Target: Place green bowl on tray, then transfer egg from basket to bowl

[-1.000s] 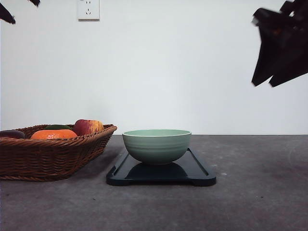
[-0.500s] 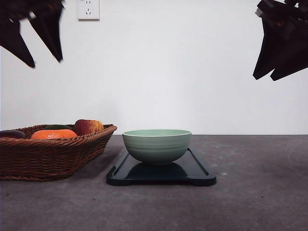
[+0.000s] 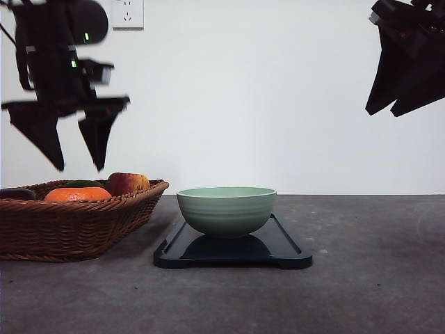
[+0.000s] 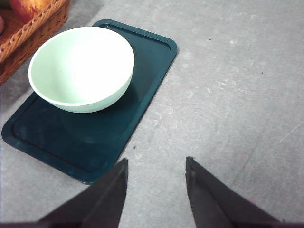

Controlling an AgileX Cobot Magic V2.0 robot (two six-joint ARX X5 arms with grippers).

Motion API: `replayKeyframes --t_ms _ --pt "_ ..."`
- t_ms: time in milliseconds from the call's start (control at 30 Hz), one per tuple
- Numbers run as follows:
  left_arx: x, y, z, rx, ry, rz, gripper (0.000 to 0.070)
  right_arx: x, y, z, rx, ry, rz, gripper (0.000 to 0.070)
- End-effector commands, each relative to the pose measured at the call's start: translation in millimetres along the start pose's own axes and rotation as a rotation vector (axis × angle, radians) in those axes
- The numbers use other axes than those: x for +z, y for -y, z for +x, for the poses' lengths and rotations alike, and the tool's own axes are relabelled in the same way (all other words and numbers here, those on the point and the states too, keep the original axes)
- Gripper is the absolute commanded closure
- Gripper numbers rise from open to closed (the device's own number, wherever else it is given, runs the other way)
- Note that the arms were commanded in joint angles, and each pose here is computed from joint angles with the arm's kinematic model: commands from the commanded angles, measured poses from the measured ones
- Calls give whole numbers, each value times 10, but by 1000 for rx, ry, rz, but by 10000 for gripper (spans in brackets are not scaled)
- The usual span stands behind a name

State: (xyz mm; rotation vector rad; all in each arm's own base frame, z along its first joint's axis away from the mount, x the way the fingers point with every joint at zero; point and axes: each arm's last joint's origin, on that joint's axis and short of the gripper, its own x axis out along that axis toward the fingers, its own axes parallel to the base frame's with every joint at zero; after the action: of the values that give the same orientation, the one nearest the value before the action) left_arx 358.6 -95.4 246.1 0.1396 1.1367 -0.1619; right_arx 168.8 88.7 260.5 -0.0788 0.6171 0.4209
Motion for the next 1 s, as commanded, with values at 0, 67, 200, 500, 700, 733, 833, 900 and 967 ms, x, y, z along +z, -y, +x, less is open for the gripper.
replayKeyframes --t_ms 0,67,200,500,700,733,833,900,967 --pt "59 15 98 5 -2 -9 269 7 -12 16 3 -2 -8 463" --pt "53 16 212 7 -28 -8 269 7 -12 16 3 -2 -8 463" --pt "40 12 393 11 -67 -9 269 7 -12 16 3 -2 -8 463" --pt "30 -13 583 18 -95 -16 269 6 -12 16 3 -3 -8 463" --pt "23 -42 625 21 -106 -22 269 1 -12 16 3 -8 -8 463" --pt "23 -42 625 21 -105 -22 270 0 -12 16 3 -9 -8 463" --pt "28 -40 625 21 -100 -22 290 0 -12 16 3 -9 -8 463" --pt "35 -40 626 20 -93 -22 345 0 -12 16 3 -9 -8 463" --pt "42 -40 626 20 -86 -23 399 -1 -12 16 3 -10 -8 463"
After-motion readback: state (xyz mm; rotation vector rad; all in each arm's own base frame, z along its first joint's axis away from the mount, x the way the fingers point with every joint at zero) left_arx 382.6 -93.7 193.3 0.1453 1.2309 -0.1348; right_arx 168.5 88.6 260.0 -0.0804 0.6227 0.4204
